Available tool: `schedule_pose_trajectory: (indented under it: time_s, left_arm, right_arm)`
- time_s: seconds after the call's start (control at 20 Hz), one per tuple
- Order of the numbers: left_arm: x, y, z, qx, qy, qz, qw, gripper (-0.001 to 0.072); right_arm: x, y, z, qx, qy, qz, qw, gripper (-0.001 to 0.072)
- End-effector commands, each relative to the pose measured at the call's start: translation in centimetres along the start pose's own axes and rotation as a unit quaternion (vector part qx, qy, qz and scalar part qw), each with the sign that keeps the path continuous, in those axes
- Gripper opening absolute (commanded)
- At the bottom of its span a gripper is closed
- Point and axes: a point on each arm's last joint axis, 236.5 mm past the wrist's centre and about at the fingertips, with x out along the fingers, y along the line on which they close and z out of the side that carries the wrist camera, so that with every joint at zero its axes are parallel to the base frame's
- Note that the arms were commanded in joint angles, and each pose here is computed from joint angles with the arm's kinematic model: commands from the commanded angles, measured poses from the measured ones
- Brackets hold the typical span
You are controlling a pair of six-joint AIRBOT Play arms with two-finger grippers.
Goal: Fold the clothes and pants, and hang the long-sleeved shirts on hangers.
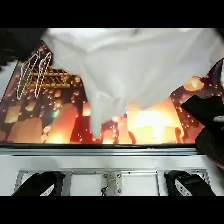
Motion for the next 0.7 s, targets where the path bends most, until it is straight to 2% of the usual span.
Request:
schedule_pose_trajectory:
  time_s: [0.0,0.15,0.3,0.4,0.5,0.6,0.65]
  left_arm:
    - [-4.1,-6.6,5.7,0.039,-0.08,-0.076,0.993,0.0017]
    - [-4.1,-8.9,7.2,0.061,-0.088,-0.106,0.989,0.0017]
    - [-2.1,-8.3,6.7,0.076,-0.054,-0.093,0.991,0.0017]
    - [0.7,-4.8,4.6,0.077,-0.001,-0.048,0.996,0.0017]
    - [4.0,2.4,0.5,0.033,0.08,0.034,0.996,0.0017]
    - [5.6,11.5,-6.6,-0.062,0.192,0.131,0.971,0.0017]
    - [5.5,15.6,-11.2,-0.1,0.258,0.171,0.946,0.0017]
  right_arm:
    - [-5.6,3.7,5.5,-0.013,-0.099,0.013,0.995,0.0012]
    - [-7.5,4.6,7.1,-0.008,-0.137,0.018,0.99,0.0012]
    - [-7.0,3.8,6.6,0.04,-0.125,0.011,0.991,0.0012]
    - [-4.6,0.7,3.9,0.08,-0.065,-0.035,0.994,0.0012]
    - [-1.4,-4.4,-1.5,0.096,0.045,-0.111,0.988,0.0012]
    - [1.3,-9.1,-8.9,0.096,0.196,-0.169,0.961,0.0012]
    - [2.4,-10.7,-12.6,0.082,0.272,-0.174,0.943,0.0012]
